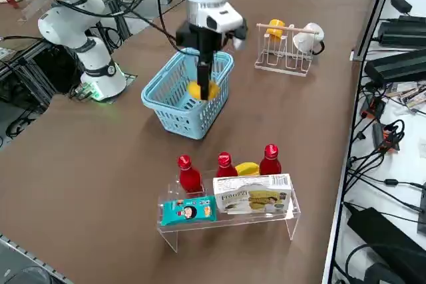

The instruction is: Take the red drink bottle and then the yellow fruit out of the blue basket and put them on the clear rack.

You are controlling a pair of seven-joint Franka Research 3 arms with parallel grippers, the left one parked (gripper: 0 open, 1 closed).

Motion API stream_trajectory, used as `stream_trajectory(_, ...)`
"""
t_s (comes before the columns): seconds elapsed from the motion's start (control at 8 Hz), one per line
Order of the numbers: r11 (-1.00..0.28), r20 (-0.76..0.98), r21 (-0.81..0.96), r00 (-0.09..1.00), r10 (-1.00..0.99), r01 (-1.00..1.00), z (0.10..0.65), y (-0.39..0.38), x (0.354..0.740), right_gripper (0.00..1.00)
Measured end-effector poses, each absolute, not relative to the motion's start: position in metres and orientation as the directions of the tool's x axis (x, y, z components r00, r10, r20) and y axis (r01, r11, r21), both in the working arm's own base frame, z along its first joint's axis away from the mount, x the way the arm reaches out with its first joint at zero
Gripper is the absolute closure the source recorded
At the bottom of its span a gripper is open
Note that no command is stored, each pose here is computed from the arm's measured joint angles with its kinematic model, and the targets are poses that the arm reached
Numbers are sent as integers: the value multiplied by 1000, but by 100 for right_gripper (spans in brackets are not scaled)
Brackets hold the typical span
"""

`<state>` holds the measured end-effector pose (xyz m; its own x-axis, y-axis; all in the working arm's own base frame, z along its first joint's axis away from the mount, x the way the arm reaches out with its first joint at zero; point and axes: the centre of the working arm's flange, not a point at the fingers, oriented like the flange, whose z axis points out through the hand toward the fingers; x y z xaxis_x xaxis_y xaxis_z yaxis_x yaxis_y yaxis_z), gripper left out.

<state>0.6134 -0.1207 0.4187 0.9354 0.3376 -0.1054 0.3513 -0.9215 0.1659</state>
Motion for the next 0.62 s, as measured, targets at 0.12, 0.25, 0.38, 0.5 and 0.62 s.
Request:
stream_trajectory(0.12, -909, -114, 164, 923, 368, 382, 395, -126, 622, 14)
stream_trajectory(0.25, -889, -142, 174, 904, 404, 424, 377, -128, 627, 14)
stream_trajectory(0.38, -856, -172, 211, 880, 442, 472, 363, -131, 631, 14)
stream_trajectory(0.5, -830, -196, 244, 863, 465, 502, 350, -136, 635, 14)
stream_trajectory(0.62, -812, -215, 259, 851, 479, 522, 335, -142, 637, 14)
